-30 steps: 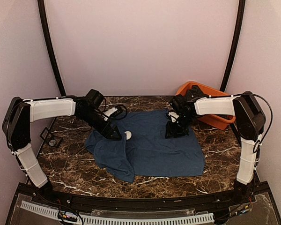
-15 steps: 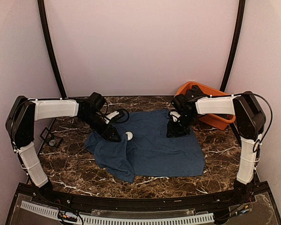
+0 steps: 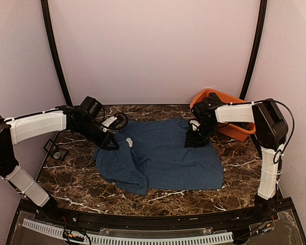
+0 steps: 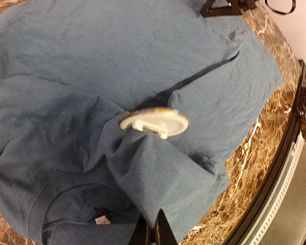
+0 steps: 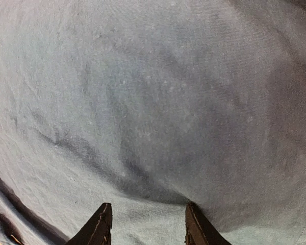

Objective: Pin the brooch onto the clothing
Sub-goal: Smooth out the clothing with brooches at the center of the board.

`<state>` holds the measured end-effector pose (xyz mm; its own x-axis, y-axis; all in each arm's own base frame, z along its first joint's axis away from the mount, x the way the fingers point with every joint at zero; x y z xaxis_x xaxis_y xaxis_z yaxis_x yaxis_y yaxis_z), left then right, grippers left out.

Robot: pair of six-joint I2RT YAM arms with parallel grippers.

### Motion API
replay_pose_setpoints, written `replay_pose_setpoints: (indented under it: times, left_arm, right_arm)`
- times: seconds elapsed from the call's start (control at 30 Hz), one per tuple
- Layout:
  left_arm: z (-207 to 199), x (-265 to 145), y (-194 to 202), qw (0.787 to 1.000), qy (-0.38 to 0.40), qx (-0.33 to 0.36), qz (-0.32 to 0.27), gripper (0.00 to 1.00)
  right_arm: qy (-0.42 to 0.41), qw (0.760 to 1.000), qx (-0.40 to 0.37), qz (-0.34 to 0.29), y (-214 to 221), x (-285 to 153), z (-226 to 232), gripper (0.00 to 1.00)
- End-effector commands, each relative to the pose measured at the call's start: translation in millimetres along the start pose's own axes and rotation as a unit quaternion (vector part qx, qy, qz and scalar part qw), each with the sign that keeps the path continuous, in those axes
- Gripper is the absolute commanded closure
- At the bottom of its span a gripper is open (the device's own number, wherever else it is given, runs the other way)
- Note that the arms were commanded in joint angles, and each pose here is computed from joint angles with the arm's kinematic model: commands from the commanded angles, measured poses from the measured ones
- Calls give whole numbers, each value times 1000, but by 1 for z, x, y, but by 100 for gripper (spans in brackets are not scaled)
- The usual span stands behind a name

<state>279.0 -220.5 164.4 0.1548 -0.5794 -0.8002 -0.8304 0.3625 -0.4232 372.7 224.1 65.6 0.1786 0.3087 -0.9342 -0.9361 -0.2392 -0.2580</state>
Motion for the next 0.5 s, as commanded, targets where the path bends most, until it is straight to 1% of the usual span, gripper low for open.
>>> replay_pose_setpoints:
  times: [0.0, 0.23, 0.4, 0.43, 0.47]
  left_arm:
    - [2, -30, 14, 994, -38, -80, -57, 99]
    - [-1, -42, 63, 979, -24, -192, -69, 99]
    - [2, -51, 89, 970, -36, -228, -72, 99]
    - [3, -52, 91, 969, -43, -231, -73, 97]
    - [5, -53, 95, 968, -51, -235, -74, 88]
  right_arm:
    - [18, 999, 28, 17, 2, 18, -19, 53]
    - [23, 999, 32, 8, -9, 15, -22, 53]
    - [8, 1000, 10, -15, -21, -4, -12, 54]
    - [5, 1000, 0, -20, -23, -10, -8, 54]
    - [3, 999, -11, -30, -26, -18, -4, 54]
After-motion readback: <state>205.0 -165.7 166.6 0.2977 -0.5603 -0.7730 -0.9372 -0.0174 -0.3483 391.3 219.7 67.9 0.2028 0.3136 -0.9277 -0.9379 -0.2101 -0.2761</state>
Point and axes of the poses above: each gripper's point midway between its finger pads, its own x axis out along the fingers, its own z axis along the line the jaws close on, y = z × x, the point moved 4 cm from there along -x, back along the fingers, and after that the axes turned 8 degrees about -x, right-handed, at the moved point
